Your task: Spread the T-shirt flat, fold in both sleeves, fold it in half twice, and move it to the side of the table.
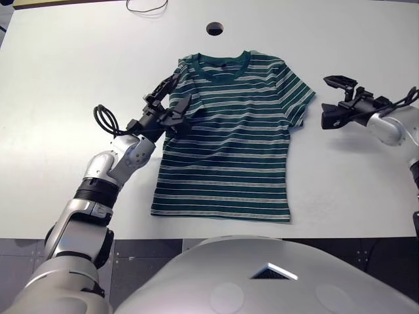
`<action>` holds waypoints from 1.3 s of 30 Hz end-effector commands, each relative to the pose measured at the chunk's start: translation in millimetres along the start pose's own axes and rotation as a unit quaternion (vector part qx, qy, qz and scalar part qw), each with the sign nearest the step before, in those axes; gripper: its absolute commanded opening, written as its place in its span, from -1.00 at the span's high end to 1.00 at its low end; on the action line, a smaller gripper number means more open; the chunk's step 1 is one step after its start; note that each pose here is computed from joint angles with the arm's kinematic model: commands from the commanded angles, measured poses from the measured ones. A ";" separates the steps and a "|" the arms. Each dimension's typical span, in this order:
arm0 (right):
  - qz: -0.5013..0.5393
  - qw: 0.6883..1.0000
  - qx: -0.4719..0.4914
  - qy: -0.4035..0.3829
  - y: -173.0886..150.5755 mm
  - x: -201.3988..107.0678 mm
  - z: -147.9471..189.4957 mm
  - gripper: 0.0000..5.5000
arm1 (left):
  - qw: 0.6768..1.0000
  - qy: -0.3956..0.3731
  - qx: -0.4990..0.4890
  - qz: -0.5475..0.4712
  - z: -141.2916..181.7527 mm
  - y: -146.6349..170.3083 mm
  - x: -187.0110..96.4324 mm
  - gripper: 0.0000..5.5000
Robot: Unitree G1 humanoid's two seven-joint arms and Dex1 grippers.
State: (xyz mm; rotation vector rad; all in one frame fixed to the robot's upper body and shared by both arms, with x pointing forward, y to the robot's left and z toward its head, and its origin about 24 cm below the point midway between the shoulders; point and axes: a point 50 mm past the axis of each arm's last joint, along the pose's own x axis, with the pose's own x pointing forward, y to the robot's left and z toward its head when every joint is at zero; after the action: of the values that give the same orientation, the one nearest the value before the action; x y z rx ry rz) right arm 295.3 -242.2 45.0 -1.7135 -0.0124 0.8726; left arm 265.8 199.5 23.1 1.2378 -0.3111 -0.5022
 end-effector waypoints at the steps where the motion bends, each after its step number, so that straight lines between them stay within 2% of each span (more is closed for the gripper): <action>1: 0.061 0.998 -0.001 -0.035 19.7 -4.0 11.9 -0.45 | 1.000 0.009 0.003 0.010 -4.9 7.4 -1.7 -0.27; 6: 0.066 0.997 0.003 -0.036 22.4 6.6 14.5 -0.45 | 0.998 0.018 0.050 0.028 -4.5 14.0 -0.8 -0.46; 10: 0.070 0.997 0.008 -0.033 27.8 19.1 17.1 -0.45 | 0.998 0.021 0.061 0.017 -3.6 11.2 -1.6 -0.47; 14: 0.075 0.996 0.006 -0.044 30.3 25.3 21.3 -0.45 | 0.998 0.027 0.058 0.017 -3.7 8.8 -3.3 -0.71; 18: 0.079 0.996 0.007 -0.045 33.6 29.4 22.0 -0.45 | 0.996 0.032 0.066 0.052 -3.2 17.9 -3.2 -0.71; 21: 0.083 0.996 0.011 -0.043 37.7 33.2 23.4 -0.45 | 0.989 0.039 0.060 0.131 -0.1 39.6 -7.2 -0.71; 24: 0.086 0.995 0.015 -0.038 40.4 35.1 22.8 -0.27 | 0.982 0.039 0.056 0.175 5.1 52.1 -11.7 -0.72; 31: 0.091 0.995 0.014 -0.048 45.7 37.7 26.7 0.30 | 0.964 0.052 0.044 0.258 13.8 79.4 -20.5 -0.72; 39: 0.086 0.995 0.025 -0.039 48.6 39.6 26.0 0.83 | 0.959 0.044 0.030 0.279 21.4 83.9 -21.1 -0.72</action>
State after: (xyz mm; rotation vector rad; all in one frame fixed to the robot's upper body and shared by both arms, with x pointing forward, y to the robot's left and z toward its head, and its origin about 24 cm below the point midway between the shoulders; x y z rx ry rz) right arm 315.3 -220.7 17.9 -1.6590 -0.0132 0.9129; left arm 255.2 211.8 108.8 1.1695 -0.5826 0.0402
